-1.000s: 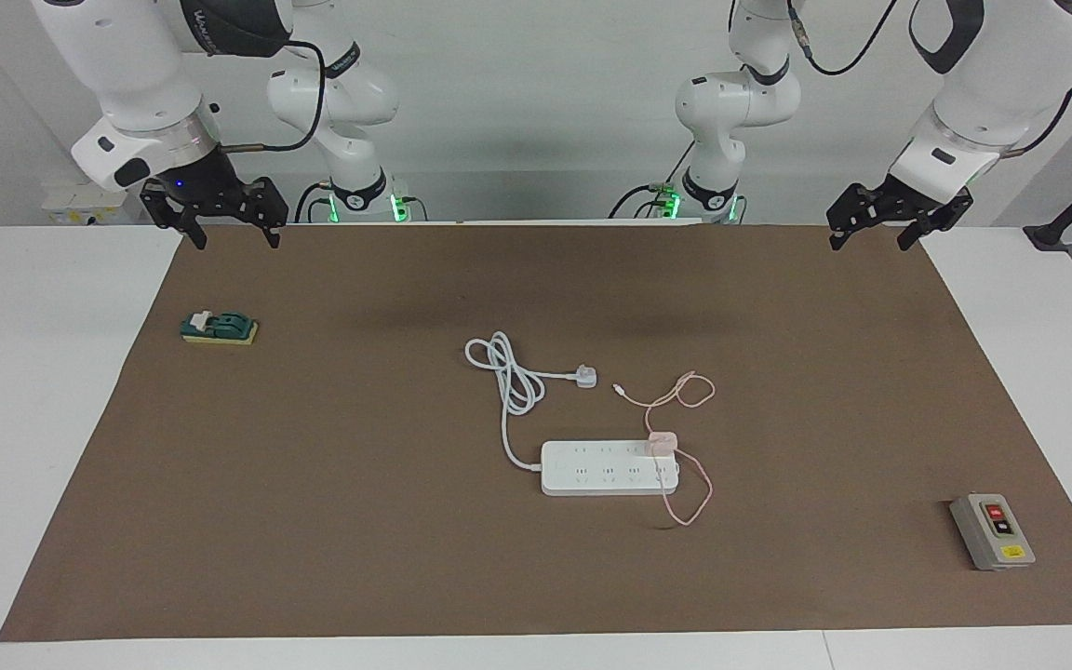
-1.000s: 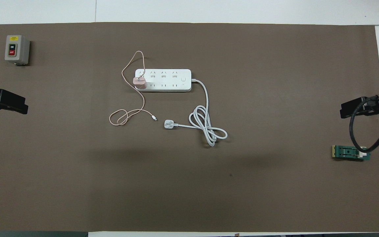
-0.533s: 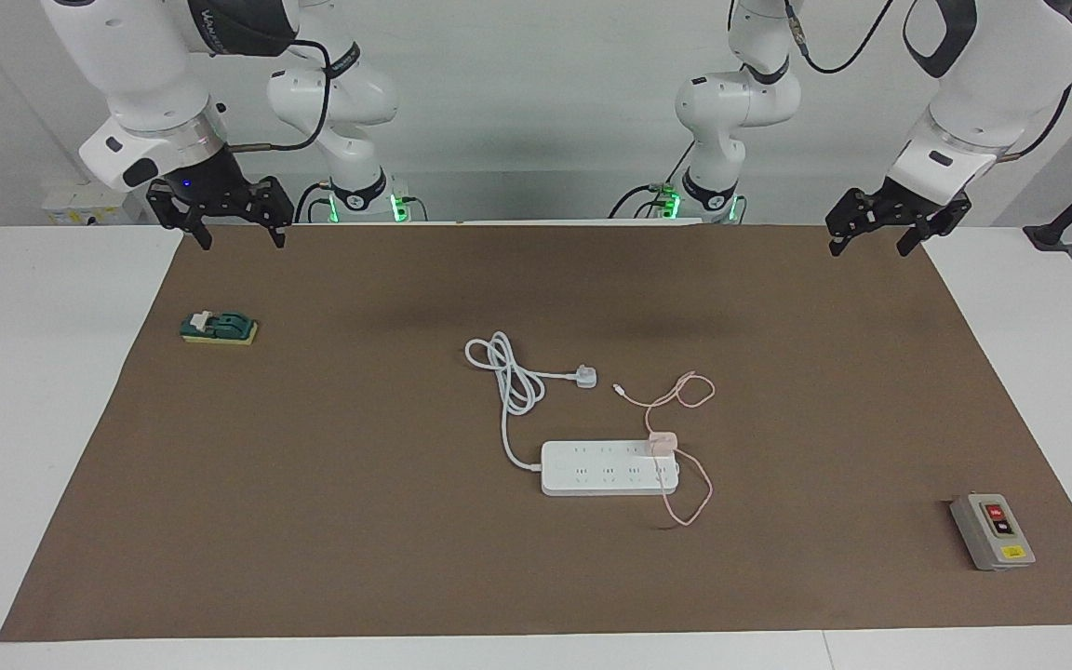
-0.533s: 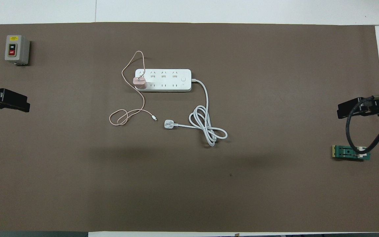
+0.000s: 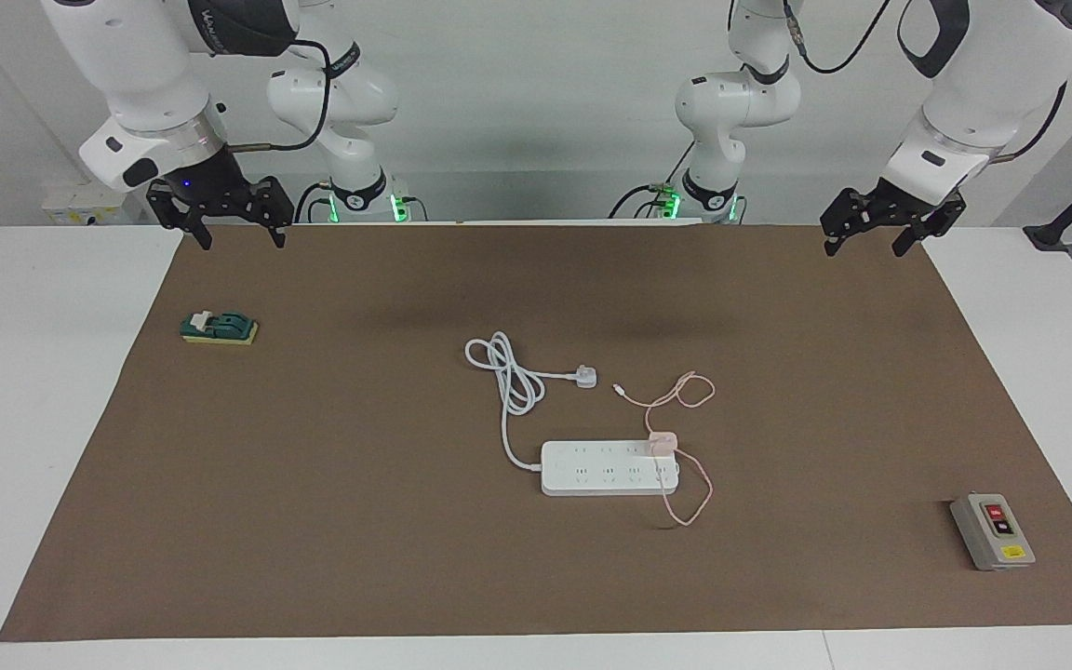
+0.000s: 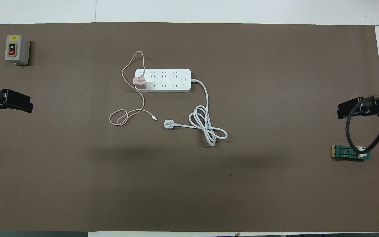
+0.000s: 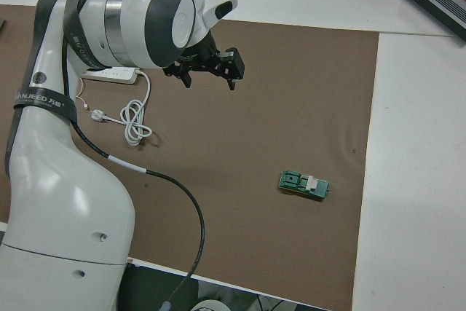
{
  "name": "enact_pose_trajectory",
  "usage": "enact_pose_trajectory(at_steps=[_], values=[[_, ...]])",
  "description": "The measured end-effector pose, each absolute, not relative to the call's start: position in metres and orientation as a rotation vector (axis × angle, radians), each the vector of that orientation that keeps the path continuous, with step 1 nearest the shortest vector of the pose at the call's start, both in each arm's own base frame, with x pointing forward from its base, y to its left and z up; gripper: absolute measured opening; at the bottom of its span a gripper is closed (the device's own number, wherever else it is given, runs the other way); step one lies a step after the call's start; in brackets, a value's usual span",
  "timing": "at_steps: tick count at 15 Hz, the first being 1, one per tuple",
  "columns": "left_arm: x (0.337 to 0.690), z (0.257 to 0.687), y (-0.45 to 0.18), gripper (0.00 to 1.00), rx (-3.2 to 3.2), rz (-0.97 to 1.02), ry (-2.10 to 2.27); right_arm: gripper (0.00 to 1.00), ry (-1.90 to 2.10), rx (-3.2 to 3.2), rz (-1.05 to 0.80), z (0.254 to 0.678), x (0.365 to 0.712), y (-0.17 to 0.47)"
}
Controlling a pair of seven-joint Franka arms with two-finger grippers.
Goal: Plug charger into power strip
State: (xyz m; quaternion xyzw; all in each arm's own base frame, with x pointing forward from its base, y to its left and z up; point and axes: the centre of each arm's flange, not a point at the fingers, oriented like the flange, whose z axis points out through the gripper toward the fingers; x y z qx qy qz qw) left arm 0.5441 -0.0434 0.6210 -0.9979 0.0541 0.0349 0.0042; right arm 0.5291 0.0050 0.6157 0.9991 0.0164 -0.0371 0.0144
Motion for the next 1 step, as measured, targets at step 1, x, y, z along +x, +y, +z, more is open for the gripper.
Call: enact_pose_trajectory(at_steps=[1], values=[[0.5441,0.6208,-0.0434,1.0,-3.127,0.11,0.17,1.0,0.051,3.11,-0.115,0.6157,0.5291,0.005]])
